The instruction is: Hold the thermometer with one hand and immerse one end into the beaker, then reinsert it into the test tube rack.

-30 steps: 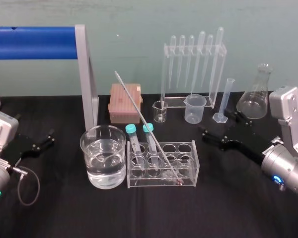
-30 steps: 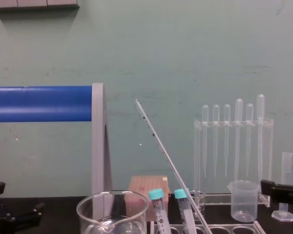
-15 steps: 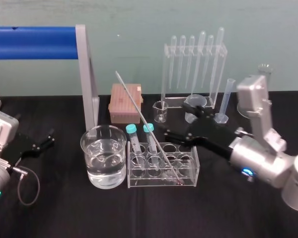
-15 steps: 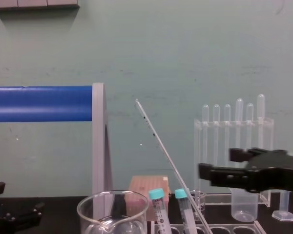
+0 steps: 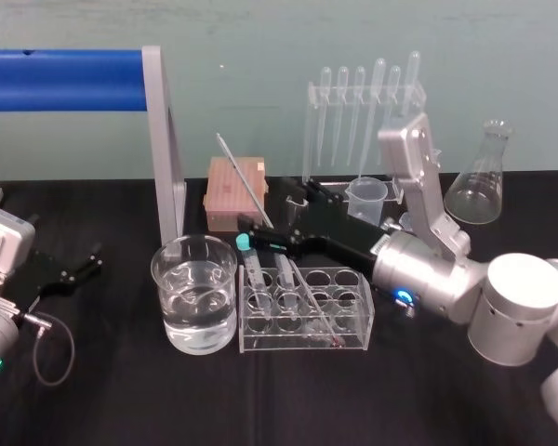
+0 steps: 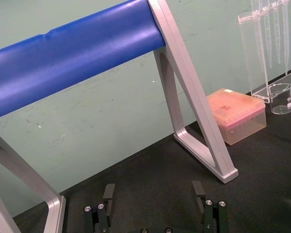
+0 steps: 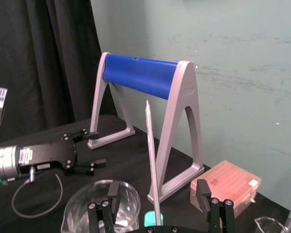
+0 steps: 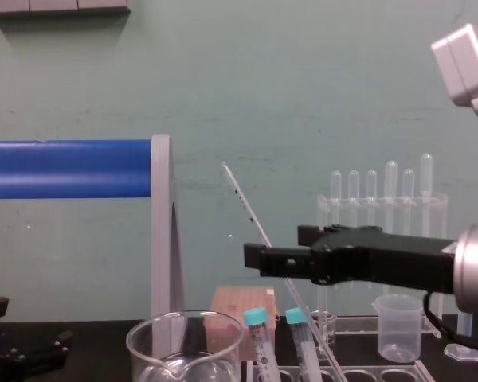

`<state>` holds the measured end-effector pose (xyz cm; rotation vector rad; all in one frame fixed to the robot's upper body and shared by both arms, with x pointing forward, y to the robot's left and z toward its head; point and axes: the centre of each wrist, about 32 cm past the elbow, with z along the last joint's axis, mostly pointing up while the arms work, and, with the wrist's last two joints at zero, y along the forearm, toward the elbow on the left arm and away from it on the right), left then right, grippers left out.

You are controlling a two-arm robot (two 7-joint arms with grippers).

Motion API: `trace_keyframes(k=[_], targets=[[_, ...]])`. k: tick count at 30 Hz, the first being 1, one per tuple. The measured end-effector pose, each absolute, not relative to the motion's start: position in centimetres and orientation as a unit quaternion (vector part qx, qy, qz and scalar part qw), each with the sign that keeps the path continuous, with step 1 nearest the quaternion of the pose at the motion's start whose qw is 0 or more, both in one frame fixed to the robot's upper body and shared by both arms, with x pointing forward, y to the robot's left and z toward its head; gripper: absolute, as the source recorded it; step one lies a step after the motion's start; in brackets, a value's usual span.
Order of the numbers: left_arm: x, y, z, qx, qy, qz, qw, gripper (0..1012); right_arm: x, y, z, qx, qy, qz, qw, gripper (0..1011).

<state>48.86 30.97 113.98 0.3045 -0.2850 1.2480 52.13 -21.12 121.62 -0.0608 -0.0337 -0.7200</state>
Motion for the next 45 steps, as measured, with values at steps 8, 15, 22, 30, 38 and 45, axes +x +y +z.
trace_keyframes(k=[8, 15, 22, 30, 38, 45], targets=[[48.9, 31.0, 114.0, 0.141, -0.132, 0.58, 0.791, 1008, 53.3, -20.1, 123.3, -0.045, -0.001, -0.35, 0.936, 1003], [48.9, 31.0, 114.0, 0.141, -0.132, 0.58, 0.791, 1008, 53.8, -19.8, 123.9, -0.071, -0.007, -0.337, 0.939, 1003], [48.9, 31.0, 114.0, 0.141, -0.132, 0.58, 0.791, 1008, 54.0, -19.6, 123.9, -0.079, -0.009, -0.331, 0.94, 1003], [48.9, 31.0, 114.0, 0.141, -0.132, 0.58, 0.791, 1008, 54.1, -19.5, 123.9, -0.081, -0.015, -0.329, 0.941, 1003], [48.9, 31.0, 114.0, 0.141, -0.132, 0.58, 0.791, 1008, 54.1, -19.5, 123.9, -0.081, -0.014, -0.329, 0.941, 934], [48.9, 31.0, 114.0, 0.141, -0.132, 0.58, 0.791, 1008, 54.1, -19.5, 123.9, -0.081, -0.013, -0.329, 0.941, 734]])
